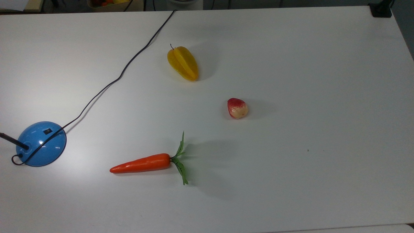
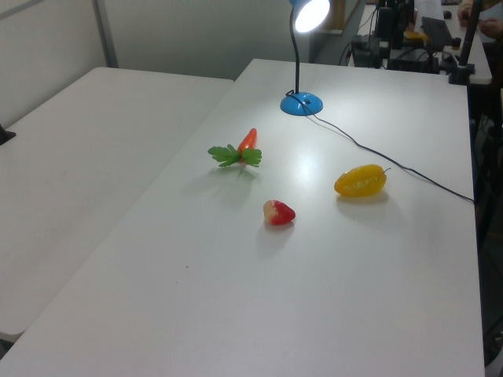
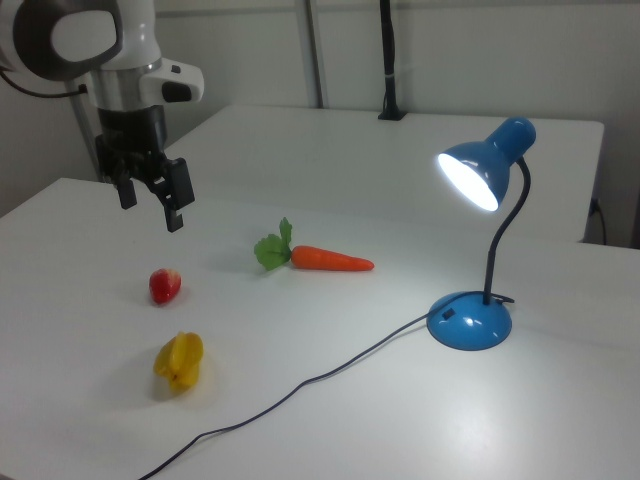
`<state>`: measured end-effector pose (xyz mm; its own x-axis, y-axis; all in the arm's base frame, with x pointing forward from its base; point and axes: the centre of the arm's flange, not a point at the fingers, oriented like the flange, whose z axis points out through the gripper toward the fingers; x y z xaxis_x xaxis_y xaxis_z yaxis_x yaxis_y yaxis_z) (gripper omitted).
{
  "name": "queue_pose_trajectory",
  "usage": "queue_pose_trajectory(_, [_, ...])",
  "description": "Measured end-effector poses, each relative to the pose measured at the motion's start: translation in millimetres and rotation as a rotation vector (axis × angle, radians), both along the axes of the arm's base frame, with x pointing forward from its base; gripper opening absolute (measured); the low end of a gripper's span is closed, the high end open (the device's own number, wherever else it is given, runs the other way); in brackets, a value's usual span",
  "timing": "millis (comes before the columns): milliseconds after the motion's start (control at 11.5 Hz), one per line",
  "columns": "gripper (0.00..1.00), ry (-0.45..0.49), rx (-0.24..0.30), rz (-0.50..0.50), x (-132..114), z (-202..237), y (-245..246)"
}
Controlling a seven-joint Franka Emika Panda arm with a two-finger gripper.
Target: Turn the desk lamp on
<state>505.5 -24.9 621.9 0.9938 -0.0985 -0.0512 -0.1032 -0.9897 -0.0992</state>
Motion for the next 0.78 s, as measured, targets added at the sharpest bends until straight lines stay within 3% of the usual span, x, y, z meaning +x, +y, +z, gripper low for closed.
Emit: queue_pose_trajectory(783, [1.0,0.006,-0.006,-0.041,25,-5,-27])
